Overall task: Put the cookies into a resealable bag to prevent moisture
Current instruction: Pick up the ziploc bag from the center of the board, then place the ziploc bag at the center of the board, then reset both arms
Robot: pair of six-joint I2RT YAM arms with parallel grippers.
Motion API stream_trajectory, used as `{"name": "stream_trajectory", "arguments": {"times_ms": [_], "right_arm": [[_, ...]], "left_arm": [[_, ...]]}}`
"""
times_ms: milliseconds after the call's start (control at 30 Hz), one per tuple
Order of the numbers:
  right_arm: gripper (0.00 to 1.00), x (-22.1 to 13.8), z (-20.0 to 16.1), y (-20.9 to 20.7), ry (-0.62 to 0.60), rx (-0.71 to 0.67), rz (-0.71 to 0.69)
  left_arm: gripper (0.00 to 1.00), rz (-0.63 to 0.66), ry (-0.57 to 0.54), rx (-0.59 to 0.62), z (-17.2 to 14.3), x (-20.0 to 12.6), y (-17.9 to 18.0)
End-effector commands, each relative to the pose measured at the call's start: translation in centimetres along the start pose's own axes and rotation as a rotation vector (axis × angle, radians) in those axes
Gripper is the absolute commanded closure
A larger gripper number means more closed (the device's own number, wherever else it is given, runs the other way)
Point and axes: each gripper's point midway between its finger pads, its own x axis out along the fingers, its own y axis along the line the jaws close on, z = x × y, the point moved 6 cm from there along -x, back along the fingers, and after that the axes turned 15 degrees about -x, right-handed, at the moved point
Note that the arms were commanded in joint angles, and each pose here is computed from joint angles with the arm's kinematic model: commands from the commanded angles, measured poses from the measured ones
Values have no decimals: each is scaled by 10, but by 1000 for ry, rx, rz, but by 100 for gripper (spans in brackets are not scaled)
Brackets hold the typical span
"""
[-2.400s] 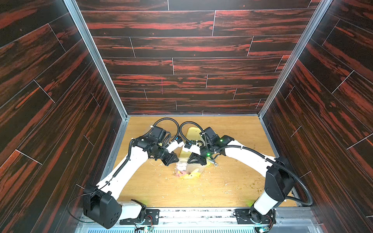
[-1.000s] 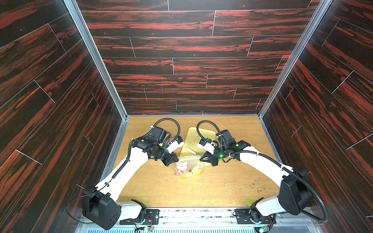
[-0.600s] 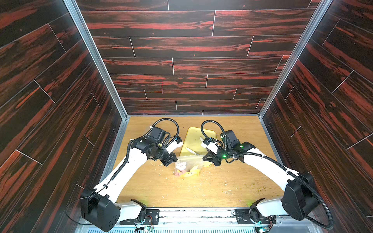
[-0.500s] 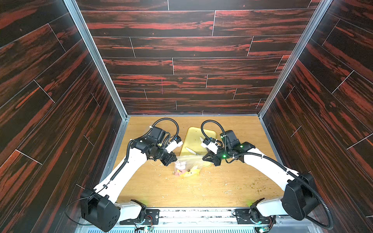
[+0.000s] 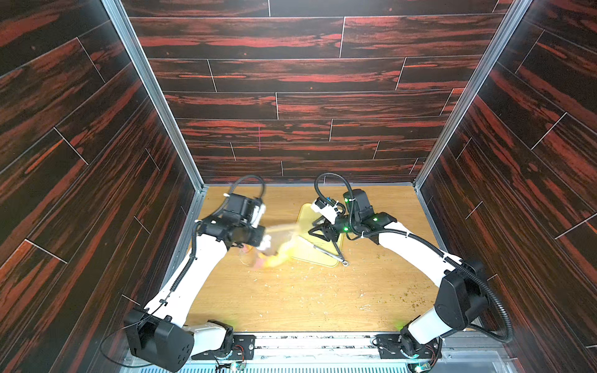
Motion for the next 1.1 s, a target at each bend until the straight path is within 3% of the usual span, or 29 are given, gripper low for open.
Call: {"name": "stream_trajectory", "arguments": {"times_ms": [0,200,367,433,500,533,600,633,733,867,967,1067], "right_arm": [[49,-6,16,-16,-26,-28,-114],[46,-11,5,-18,3,-2,-163],[40,-20,-13,-18,45,43,-223],[36,-27,-25,-21,63,81,-272],[34,-38,-39,-25,72,138,-313],[33,-46,-47,-27,72,179,-342],[30,-65,-65,-33,75,260,-414],[26,-77,-76,-37,76,305,-473],[16,-117,-111,-49,93,406,-700],[7,-172,-153,-68,134,536,-994],[6,-201,-177,-78,159,589,-1165],[6,-209,-199,-88,162,580,-1285]], "left_arm": [[100,50,-110,-178,29,5,7],[100,20,-177,-304,46,30,10],[100,52,-75,-345,27,55,21],[71,97,-35,-346,18,56,29],[50,131,-56,-348,14,48,35],[41,141,-94,-349,14,42,37],[6,159,-181,-305,16,27,41],[1,194,-249,-280,19,16,46],[1,305,-435,-289,34,-18,68],[1,514,-624,-500,45,-45,131],[1,563,-642,-654,40,-26,174],[1,570,-582,-681,33,16,184]]}}
